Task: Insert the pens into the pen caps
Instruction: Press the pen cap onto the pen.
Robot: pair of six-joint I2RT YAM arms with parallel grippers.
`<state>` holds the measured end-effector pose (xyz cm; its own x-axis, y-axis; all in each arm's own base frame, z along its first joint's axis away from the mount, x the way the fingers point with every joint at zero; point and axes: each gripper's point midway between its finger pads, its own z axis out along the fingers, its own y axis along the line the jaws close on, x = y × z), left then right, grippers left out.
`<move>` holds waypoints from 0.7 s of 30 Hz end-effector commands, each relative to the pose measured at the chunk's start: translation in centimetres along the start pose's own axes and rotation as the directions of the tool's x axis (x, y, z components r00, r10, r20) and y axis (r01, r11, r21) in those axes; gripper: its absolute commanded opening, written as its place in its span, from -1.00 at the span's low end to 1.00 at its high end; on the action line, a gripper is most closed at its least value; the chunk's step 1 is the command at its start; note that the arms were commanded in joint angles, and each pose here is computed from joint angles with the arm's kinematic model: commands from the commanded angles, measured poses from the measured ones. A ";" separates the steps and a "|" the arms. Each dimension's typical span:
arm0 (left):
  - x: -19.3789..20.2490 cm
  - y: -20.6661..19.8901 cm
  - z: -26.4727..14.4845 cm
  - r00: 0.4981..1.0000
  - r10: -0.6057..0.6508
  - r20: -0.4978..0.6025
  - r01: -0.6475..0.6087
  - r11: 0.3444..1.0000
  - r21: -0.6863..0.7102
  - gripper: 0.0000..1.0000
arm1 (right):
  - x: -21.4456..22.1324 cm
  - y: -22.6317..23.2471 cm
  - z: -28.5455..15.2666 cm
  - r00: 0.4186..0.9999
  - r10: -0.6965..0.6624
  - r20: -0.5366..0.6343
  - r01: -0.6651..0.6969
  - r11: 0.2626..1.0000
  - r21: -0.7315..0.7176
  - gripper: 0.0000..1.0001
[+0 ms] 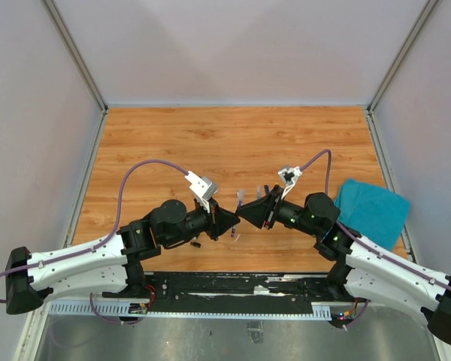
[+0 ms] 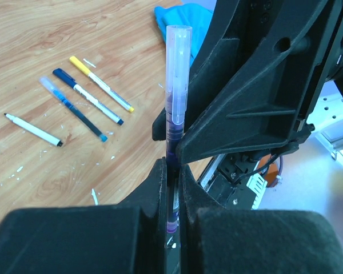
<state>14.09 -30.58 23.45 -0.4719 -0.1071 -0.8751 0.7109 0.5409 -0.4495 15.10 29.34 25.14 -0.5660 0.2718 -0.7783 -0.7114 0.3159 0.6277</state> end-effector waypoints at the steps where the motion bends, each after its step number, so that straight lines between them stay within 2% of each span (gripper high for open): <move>1: -1.1 -0.6 0.1 0.999 0.004 0.041 -0.005 1.000 0.022 -0.99 | -0.4 0.9 0.3 1.000 -0.008 0.013 0.009 0.998 -0.059 -0.42; 6: -1.1 -0.6 0.1 0.999 0.006 0.042 -0.007 1.000 0.021 -0.99 | -0.3 0.9 0.5 1.000 -0.006 0.012 0.007 0.998 -0.061 -0.57; 12: -0.9 -0.6 0.3 0.999 0.008 0.032 -0.009 1.000 0.018 -0.98 | -0.5 0.9 0.4 1.000 -0.005 0.020 0.007 0.998 -0.059 -0.94; 17: -0.6 -0.5 0.3 1.000 0.005 0.027 -0.006 1.000 0.020 -0.46 | -0.9 1.3 0.2 0.999 -0.008 0.033 0.010 0.998 -0.068 -0.99; 21: -0.1 -0.2 0.3 1.000 0.005 0.023 -0.006 1.000 0.018 -0.29 | -1.0 1.3 0.1 0.999 -0.009 0.037 0.011 0.998 -0.063 -0.99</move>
<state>14.13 -30.73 23.48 -0.4709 -0.1111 -0.8752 0.7120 0.5380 -0.4514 14.89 29.82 25.45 -0.5717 0.2730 -0.7737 -0.7207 0.2836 0.6326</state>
